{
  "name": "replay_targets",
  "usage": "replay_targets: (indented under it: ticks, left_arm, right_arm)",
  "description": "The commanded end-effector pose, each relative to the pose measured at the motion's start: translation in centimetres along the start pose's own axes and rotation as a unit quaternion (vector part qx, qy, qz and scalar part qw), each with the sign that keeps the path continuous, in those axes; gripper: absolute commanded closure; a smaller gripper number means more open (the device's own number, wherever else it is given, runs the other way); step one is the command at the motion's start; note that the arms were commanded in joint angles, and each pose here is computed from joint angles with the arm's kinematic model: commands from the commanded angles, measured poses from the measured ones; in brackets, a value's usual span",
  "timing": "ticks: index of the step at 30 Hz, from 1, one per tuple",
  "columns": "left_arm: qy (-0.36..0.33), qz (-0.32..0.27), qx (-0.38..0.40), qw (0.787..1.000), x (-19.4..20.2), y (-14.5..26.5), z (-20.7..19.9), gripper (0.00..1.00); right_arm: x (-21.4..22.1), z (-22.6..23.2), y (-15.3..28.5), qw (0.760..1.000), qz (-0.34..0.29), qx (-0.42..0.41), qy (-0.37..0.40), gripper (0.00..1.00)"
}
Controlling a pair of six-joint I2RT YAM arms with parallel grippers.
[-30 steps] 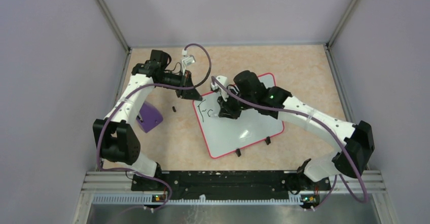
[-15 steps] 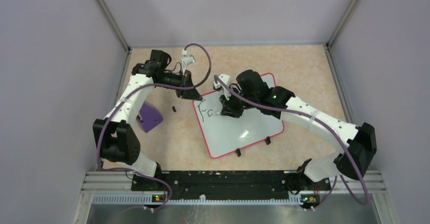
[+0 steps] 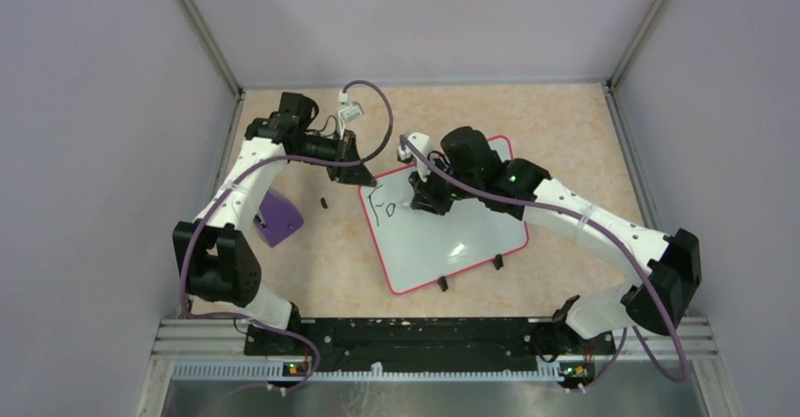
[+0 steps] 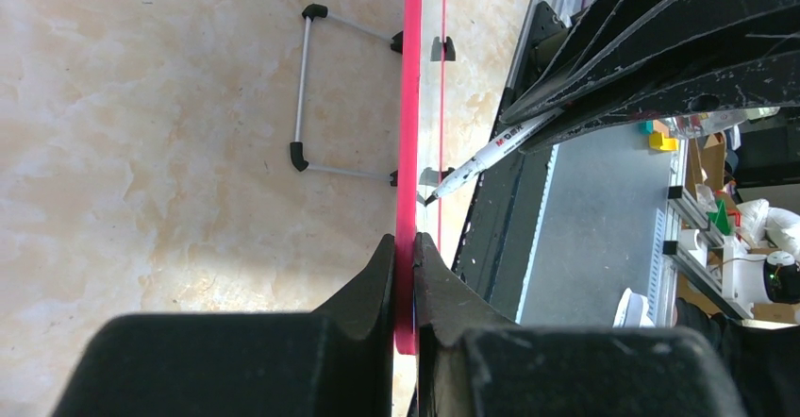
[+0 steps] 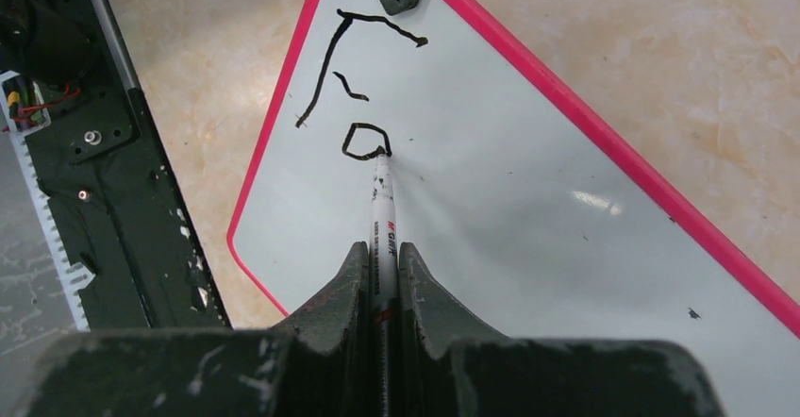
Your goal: Write a sentence on the whiteboard
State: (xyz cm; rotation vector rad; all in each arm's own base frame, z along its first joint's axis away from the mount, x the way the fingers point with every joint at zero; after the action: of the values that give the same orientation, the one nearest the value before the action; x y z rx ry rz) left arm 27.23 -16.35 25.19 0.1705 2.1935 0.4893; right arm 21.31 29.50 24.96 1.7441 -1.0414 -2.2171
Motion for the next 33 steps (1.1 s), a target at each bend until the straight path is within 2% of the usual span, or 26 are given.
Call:
replay_targets:
  ticks: [1,20,33]
  left_arm:
    - [-0.015,-0.010,0.006,1.000,-0.4,0.3,-0.5,1.00]
    - [-0.015,-0.008,0.007,1.000,-0.3,0.2,-0.4,1.00]
    - [-0.012,-0.007,0.007,1.000,-0.2,0.1,-0.2,1.00]
  right_arm:
    - [-2.9,-1.9,1.3,0.997,-0.049,0.056,0.000,1.00]
    - [-0.2,-0.4,0.3,1.000,-0.006,0.004,0.006,1.00]
    - [1.0,0.0,0.7,1.000,0.013,-0.003,0.015,1.00]
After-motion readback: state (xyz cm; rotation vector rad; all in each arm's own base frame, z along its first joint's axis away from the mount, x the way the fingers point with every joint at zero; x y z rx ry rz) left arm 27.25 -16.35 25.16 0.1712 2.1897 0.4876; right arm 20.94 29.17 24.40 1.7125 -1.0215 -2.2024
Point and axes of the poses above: each gripper's point midway between its finger pads, its own y axis back along the fingers, its own z axis along the line the jaws close on, x = y × z, the point moved 4 cm from there along y, back along the fingers, and after that the axes turned 4 degrees about -y, right-handed, at the moved point
